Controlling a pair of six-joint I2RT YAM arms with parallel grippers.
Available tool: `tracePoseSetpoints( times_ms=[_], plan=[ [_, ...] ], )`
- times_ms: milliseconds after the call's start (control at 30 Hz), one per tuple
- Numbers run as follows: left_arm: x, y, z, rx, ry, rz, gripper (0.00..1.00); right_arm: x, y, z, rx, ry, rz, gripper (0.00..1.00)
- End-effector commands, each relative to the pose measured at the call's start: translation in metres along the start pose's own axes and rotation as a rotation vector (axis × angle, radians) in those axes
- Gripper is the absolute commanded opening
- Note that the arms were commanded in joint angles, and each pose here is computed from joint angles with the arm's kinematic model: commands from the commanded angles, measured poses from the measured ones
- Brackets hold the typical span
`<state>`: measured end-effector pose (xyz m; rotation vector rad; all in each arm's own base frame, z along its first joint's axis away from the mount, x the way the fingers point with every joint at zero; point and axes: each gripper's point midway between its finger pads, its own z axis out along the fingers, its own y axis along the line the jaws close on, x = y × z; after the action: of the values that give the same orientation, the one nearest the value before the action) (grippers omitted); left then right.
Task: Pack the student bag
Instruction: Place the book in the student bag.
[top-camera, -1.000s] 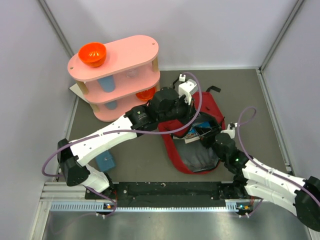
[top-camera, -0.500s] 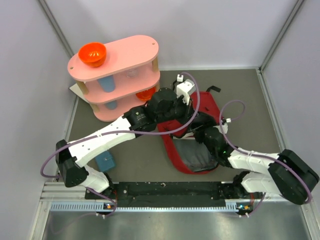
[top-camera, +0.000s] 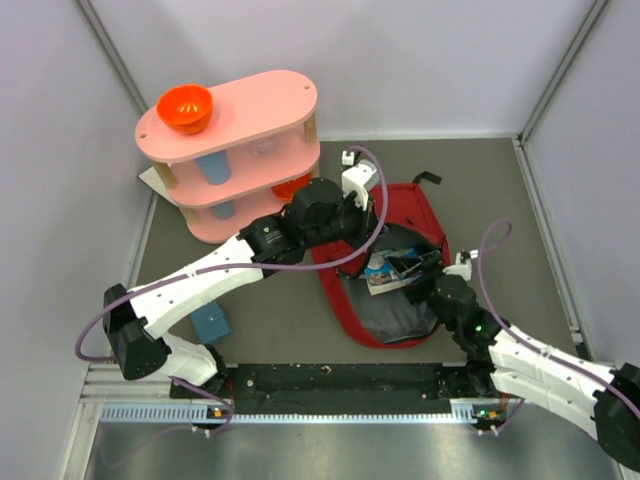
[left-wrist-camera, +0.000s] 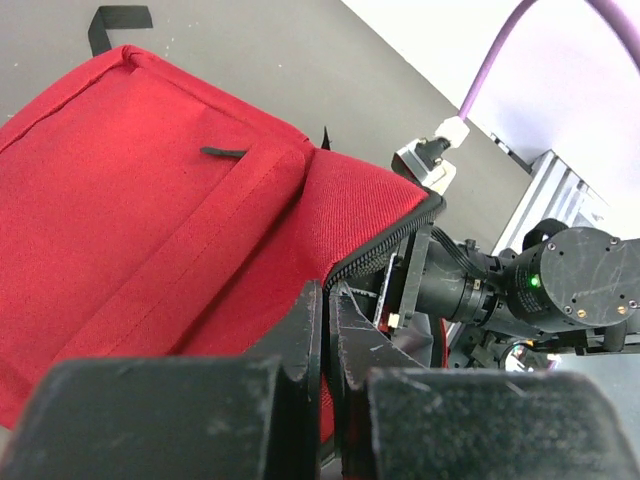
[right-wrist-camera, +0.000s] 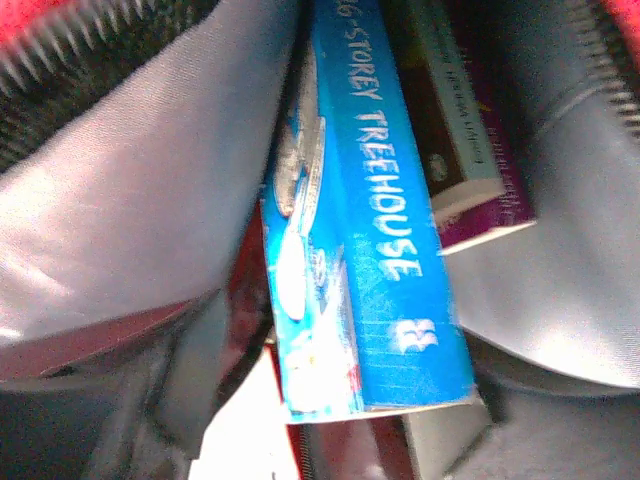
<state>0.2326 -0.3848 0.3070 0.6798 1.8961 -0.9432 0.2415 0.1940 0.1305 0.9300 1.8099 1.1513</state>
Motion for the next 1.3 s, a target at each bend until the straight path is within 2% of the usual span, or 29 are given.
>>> tracePoseSetpoints(
  times_ms=[0, 67, 100, 133, 200, 233, 400, 433, 467, 533, 633, 667, 733, 800, 867, 1033, 1133, 1200, 1233, 1267],
  plan=[
    [-0.035, -0.015, -0.007, 0.060, -0.125, -0.008, 0.00, -0.005, -0.017, -0.007, 0.022, -0.019, -0.010, 0.53],
    [-0.035, -0.015, -0.008, 0.062, -0.124, -0.009, 0.00, -0.002, -0.018, -0.009, 0.021, -0.001, -0.004, 0.42],
    [-0.036, -0.015, -0.009, 0.063, -0.129, -0.009, 0.00, 0.000, -0.017, -0.009, 0.021, 0.009, -0.008, 0.19],
    [-0.035, -0.015, -0.009, 0.063, -0.127, -0.010, 0.00, 0.001, -0.018, -0.009, 0.029, 0.017, -0.004, 0.11],
    [-0.036, -0.015, -0.011, 0.063, -0.132, -0.010, 0.00, -0.001, -0.017, -0.006, 0.039, 0.002, 0.008, 0.00],
    [-0.035, -0.016, -0.011, 0.069, -0.130, -0.011, 0.00, -0.003, -0.017, -0.005, 0.044, -0.009, 0.017, 0.00],
    [-0.036, -0.024, -0.011, 0.110, -0.130, -0.028, 0.00, -0.023, 0.022, 0.014, -0.048, -0.139, 0.052, 0.00],
    [-0.037, -0.026, -0.011, 0.120, -0.131, -0.028, 0.00, -0.021, 0.019, 0.022, -0.023, -0.139, 0.049, 0.00],
    [-0.036, -0.026, -0.010, 0.119, -0.128, -0.030, 0.00, -0.020, 0.036, 0.028, -0.038, -0.139, 0.052, 0.00],
    [-0.035, -0.025, -0.011, 0.113, -0.122, -0.030, 0.00, -0.011, 0.028, 0.045, 0.023, -0.117, 0.018, 0.01],
    [-0.034, -0.024, -0.013, 0.106, -0.125, -0.032, 0.00, 0.001, 0.053, 0.054, -0.036, -0.061, 0.030, 0.29],
    [-0.034, -0.024, -0.014, 0.106, -0.125, -0.034, 0.00, 0.006, 0.053, 0.055, -0.052, -0.034, 0.002, 0.50],
    [-0.033, -0.023, -0.016, 0.106, -0.123, -0.034, 0.00, 0.015, 0.041, 0.052, -0.018, 0.015, -0.041, 0.54],
    [-0.031, -0.022, -0.016, 0.102, -0.119, -0.030, 0.00, 0.012, 0.029, 0.045, 0.020, 0.009, -0.043, 0.70],
    [-0.030, -0.021, -0.015, 0.096, -0.116, -0.025, 0.00, 0.011, 0.005, 0.035, 0.076, 0.013, -0.053, 0.77],
    [-0.031, -0.020, -0.013, 0.097, -0.118, -0.014, 0.00, 0.001, -0.012, 0.010, 0.124, 0.004, -0.058, 0.79],
    [-0.031, -0.022, -0.011, 0.104, -0.113, -0.015, 0.00, 0.000, -0.017, 0.001, 0.115, 0.005, -0.055, 0.76],
    [-0.030, -0.022, -0.010, 0.106, -0.111, -0.017, 0.00, -0.001, -0.013, 0.001, 0.076, 0.003, -0.033, 0.68],
    [-0.030, -0.022, -0.010, 0.108, -0.110, -0.018, 0.00, 0.000, -0.018, 0.000, 0.078, 0.003, -0.034, 0.56],
    [-0.029, -0.022, -0.009, 0.107, -0.109, -0.018, 0.00, -0.001, -0.021, 0.001, 0.080, -0.005, -0.029, 0.52]
  ],
)
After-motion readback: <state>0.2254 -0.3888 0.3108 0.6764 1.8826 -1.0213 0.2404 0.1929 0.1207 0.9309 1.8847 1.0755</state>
